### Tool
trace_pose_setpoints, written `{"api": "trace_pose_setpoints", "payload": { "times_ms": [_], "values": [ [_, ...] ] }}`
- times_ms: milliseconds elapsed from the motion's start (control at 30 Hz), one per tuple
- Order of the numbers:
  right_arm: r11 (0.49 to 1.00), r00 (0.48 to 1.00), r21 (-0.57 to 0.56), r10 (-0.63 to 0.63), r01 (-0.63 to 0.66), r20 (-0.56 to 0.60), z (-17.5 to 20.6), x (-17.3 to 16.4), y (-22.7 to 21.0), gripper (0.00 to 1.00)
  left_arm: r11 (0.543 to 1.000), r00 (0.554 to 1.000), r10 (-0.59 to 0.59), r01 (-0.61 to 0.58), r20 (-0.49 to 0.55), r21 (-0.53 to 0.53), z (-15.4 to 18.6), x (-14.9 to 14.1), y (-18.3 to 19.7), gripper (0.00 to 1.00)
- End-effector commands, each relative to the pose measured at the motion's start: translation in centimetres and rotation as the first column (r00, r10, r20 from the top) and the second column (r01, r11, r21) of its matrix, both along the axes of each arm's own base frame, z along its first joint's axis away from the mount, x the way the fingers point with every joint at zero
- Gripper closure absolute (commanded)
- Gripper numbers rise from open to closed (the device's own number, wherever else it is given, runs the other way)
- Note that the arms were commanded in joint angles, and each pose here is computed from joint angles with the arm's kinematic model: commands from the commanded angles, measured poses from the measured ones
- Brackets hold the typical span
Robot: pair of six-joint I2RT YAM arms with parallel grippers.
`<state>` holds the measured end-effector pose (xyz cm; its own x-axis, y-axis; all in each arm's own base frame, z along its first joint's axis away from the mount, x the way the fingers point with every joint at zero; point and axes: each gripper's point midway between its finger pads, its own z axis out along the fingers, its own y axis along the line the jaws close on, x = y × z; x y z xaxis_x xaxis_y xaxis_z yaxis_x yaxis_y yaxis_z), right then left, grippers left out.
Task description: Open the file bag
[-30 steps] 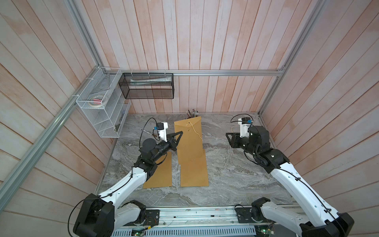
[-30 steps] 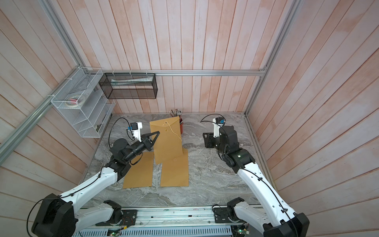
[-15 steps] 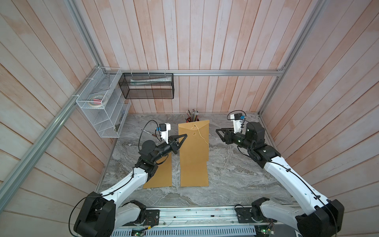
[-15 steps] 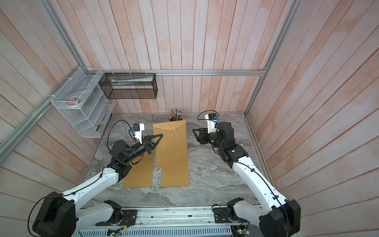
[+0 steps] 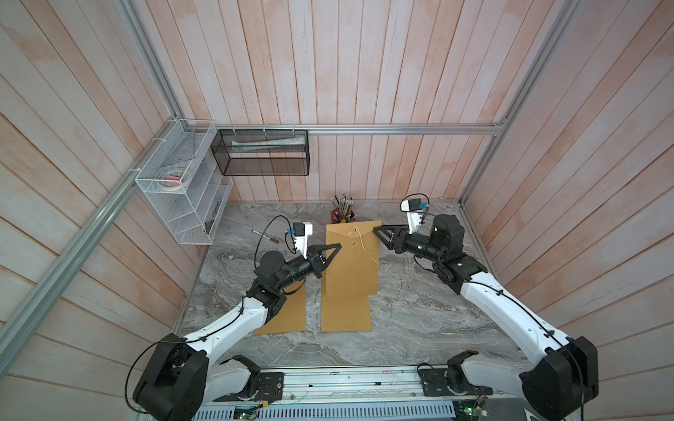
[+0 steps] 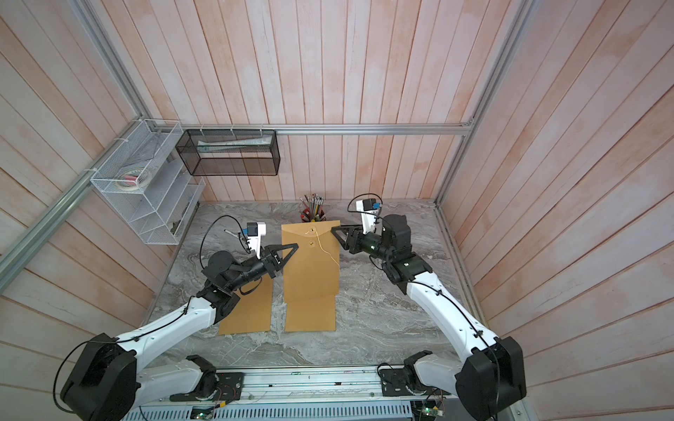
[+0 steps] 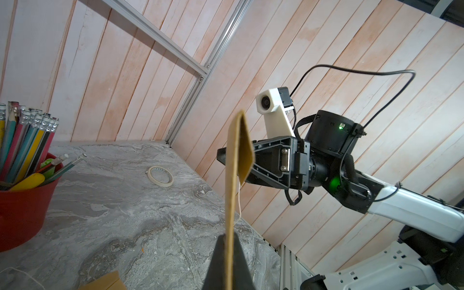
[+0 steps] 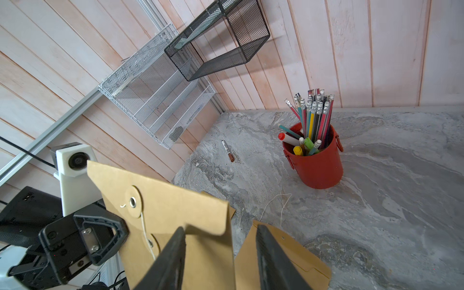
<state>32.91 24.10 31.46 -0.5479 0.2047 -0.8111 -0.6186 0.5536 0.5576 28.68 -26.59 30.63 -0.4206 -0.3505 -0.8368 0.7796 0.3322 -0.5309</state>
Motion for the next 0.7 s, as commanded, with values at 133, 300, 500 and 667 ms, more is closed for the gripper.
{"api": "trace_pose_setpoints", "payload": {
  "times_ms": [133, 300, 500, 667],
  "values": [
    [0.998, 0.997, 0.037, 0.048, -0.050, 0.056, 1.8, -0.7, 0.6, 0.53, 0.998, 0.999, -0.038, 0.039, 0.017, -0.049, 0.7, -0.7, -0.5, 1.00],
    [0.996, 0.996, 0.051, 0.067, -0.070, 0.059, 2.1, -1.5, 0.6, 0.53, 0.998, 1.000, -0.012, 0.013, 0.027, -0.064, 1.1, -0.5, -0.2, 1.00],
    [0.996, 0.997, 0.054, 0.063, -0.065, 0.040, 1.2, -2.0, 0.3, 0.52, 0.997, 0.999, -0.001, 0.004, 0.045, -0.076, 2.0, -0.2, -0.2, 1.00],
    [0.996, 0.998, 0.058, 0.064, -0.065, 0.028, 0.6, -2.1, 0.4, 0.52, 0.996, 0.999, -0.003, 0.007, 0.050, -0.092, 2.3, -0.3, -0.2, 1.00]
  ]
}}
